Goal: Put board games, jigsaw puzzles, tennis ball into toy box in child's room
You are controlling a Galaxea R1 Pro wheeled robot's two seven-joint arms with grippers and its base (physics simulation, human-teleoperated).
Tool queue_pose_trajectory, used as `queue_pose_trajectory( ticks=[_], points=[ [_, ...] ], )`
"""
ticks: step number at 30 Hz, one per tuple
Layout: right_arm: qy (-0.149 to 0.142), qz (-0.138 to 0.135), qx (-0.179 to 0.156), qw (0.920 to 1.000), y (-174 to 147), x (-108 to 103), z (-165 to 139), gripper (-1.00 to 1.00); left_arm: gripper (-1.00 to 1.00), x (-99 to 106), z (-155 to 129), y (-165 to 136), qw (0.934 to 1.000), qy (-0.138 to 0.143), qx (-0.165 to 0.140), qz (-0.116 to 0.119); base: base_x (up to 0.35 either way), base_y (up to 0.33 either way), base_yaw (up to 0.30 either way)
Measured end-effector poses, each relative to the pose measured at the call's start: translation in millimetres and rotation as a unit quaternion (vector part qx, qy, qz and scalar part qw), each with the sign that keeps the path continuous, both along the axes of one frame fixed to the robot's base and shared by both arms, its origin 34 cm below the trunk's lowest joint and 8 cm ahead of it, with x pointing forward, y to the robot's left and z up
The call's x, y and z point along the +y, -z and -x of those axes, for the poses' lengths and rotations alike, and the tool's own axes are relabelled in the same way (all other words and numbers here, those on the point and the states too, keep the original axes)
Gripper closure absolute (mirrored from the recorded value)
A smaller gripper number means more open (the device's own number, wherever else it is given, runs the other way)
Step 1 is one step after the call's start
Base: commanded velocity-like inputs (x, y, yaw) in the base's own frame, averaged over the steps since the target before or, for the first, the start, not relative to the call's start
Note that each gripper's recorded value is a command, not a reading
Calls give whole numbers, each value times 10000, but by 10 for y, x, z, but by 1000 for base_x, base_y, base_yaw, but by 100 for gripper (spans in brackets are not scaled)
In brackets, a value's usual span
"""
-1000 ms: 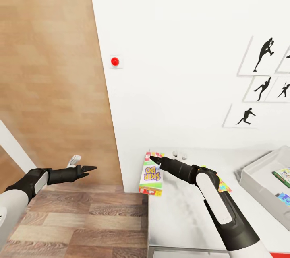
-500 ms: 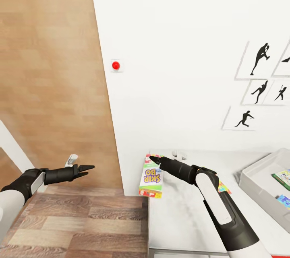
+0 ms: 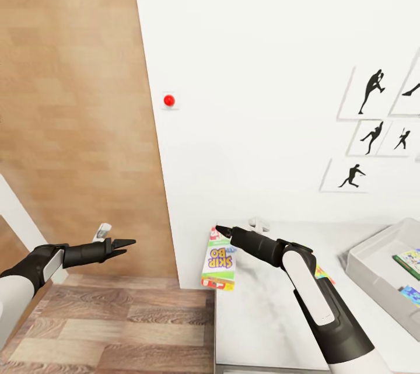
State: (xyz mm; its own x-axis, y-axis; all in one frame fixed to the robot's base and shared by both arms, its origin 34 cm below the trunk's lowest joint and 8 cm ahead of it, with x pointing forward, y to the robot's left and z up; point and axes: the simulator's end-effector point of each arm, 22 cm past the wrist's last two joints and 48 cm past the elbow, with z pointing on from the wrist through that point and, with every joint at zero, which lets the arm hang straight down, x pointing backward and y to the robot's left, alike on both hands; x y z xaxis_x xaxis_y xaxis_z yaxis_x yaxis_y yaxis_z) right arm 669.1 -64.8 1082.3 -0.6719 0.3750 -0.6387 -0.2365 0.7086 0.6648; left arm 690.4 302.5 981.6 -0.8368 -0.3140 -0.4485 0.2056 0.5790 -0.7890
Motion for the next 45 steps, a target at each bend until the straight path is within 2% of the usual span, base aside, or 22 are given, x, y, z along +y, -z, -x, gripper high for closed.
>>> queue_pose_trajectory(
  ticks=[45],
  points=[
    [3, -6, -342, 9994, -386, 11, 73, -100, -100, 57, 2, -433, 9993, -28, -383, -38, 0, 0, 0]
  ],
)
